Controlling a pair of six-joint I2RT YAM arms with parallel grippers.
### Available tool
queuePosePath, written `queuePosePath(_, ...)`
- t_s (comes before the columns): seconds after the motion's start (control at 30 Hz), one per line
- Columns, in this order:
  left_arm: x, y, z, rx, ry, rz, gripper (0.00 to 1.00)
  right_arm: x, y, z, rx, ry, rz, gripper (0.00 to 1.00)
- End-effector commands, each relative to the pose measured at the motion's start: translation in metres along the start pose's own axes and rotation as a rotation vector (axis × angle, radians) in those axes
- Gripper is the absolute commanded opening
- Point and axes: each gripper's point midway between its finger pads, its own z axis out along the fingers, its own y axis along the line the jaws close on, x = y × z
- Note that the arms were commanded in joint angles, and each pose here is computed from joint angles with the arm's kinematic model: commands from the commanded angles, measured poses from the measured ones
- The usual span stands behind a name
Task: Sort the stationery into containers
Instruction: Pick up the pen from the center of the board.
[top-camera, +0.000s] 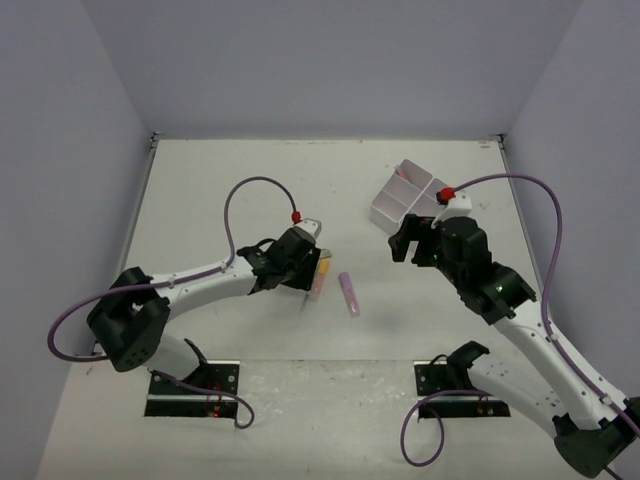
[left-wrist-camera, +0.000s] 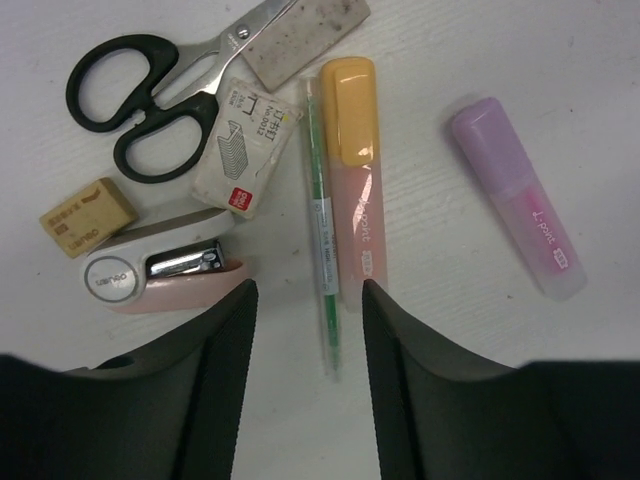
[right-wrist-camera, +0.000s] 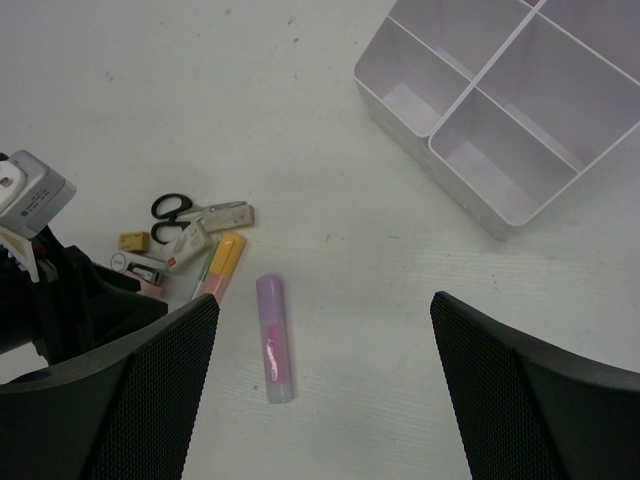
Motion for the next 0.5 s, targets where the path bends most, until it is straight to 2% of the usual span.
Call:
queuePosePath(0.0, -0.021, -0.014, 0.012, 0.018, -0.055, -0.027, 0.45, -0.007, 0.002, -0.001, -0.012, -0.038, -0.003, 0.89)
queuePosePath(0.2, -0.016, -0.015, 0.026, 0.009, -0.04, -0.02, 0.42, -0.01, 0.005, -0.002, -0.028, -0.049, -0.005, 0.9)
queuePosePath(0.47, -0.003, -0.014, 0.04, -0.002, 0.003, -0.008, 0.33, -0.011, 0.007, -0.005, -0.046, -0.058, -0.009, 0.9)
